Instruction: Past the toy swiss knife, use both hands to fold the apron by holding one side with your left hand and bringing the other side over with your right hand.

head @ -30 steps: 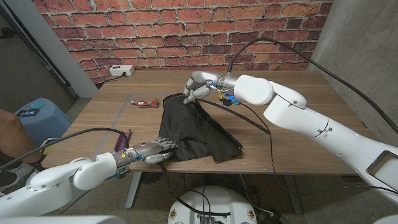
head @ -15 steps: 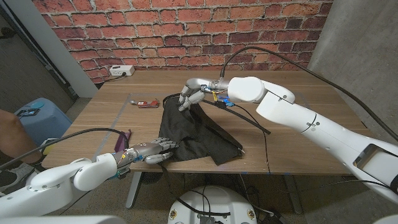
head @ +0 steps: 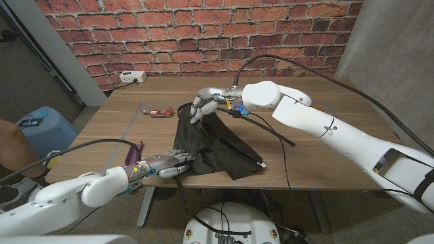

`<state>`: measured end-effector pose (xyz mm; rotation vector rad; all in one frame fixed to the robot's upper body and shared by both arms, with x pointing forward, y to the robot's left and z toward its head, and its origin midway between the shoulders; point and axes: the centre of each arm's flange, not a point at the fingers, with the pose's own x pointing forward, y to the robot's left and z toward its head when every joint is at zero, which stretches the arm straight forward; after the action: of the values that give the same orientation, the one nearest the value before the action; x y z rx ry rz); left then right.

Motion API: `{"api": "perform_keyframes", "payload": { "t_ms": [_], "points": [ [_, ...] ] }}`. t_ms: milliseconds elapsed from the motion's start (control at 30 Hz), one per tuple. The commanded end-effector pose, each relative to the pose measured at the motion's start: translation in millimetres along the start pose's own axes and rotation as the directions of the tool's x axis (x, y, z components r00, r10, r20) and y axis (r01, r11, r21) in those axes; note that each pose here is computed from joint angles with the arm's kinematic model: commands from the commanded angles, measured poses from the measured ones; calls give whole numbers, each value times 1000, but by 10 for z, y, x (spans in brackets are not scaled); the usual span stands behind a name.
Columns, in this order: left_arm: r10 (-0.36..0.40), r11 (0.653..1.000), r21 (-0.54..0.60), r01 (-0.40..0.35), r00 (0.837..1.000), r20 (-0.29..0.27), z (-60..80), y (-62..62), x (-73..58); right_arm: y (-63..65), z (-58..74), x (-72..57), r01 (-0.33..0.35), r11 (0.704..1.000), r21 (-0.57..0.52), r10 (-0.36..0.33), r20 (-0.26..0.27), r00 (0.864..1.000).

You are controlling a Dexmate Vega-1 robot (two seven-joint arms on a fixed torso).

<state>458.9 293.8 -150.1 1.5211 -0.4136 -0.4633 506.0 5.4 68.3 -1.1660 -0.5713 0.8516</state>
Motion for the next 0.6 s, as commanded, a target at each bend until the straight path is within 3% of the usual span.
{"api": "perform_keyframes", "payload": {
  "t_ms": [33, 600],
  "points": [
    [0, 1000, -6, 0, 1000, 5, 8, 9, 38, 13, -43, 159, -42, 998, 36, 42, 4, 999],
    [2, 1000, -9, -2, 1000, 15, 45, 28, 72, 130, -216, 341, -121, 985, 122, 122, -2, 993]
  ]
}}
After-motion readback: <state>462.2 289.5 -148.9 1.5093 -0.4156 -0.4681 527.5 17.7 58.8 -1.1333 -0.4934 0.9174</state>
